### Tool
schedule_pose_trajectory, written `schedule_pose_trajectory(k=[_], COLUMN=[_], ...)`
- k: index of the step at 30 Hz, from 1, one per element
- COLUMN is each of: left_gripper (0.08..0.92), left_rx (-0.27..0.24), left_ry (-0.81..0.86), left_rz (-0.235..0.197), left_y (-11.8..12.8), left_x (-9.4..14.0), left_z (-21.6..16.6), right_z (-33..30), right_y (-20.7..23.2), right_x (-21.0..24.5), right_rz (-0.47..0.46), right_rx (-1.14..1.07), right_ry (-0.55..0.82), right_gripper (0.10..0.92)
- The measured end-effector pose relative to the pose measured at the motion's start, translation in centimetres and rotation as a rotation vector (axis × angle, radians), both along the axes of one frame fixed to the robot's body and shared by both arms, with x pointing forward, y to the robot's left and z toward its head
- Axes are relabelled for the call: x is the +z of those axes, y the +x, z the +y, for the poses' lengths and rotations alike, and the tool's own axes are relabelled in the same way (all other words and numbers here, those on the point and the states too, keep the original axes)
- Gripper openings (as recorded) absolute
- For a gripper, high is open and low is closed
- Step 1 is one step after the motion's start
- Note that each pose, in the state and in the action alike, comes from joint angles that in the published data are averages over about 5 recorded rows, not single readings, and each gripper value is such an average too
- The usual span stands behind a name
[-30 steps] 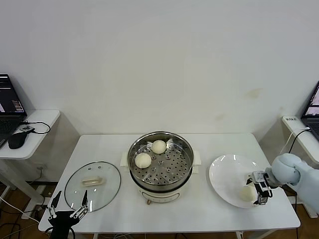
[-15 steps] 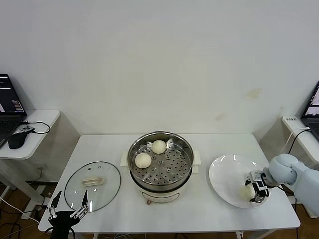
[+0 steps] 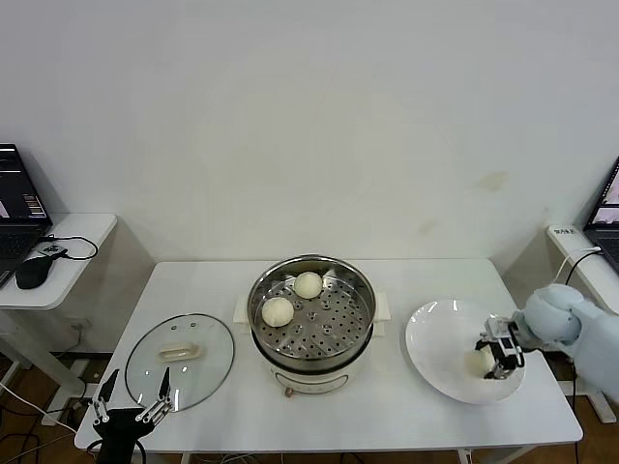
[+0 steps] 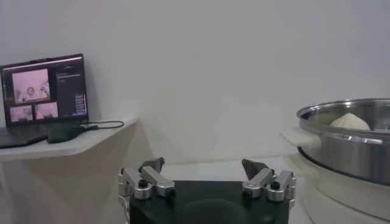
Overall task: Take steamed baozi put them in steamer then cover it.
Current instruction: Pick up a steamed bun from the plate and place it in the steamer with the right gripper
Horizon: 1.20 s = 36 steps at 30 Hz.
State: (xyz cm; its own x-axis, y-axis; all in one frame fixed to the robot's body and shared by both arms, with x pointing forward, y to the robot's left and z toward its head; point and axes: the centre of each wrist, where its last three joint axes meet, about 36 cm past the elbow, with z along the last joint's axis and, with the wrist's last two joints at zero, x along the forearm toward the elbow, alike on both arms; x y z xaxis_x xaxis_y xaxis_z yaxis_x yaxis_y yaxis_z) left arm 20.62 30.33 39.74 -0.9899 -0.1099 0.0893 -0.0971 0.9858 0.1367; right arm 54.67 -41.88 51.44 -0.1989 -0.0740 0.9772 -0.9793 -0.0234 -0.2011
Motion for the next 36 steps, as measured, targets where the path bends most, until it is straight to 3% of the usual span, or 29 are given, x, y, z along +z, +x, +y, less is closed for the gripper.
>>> schedule_pose_trajectory(k=[10,20,27,36], left_gripper=[0.823,0.823,0.823,0.823], left_rx=[-0.002,0.004,0.013,0.031], left_ry=[0.007,0.010,0.007,0.010], left_rz=[-0.013,-0.025,-0.026,-0.031], left_y=[0.0,0.2,0.3,0.2], left_x=[0.5,0.7,0.6,0.8], left_z=[0.0,0.2,0.2,0.6], right_z=[3.7,12.9,20.3,26.9], right_y=[3.7,6.2,6.1,5.9], right_x=[8.8,16.7,17.6,14.5], right_rz=[-0.111,-0.208,-0.205,-0.175], right_rx=[0.060,0.235,0.396,0.588], right_ry=[0.062,0.133,0.176,0.174], right_gripper=[0.632,0.636,0.636,0.636])
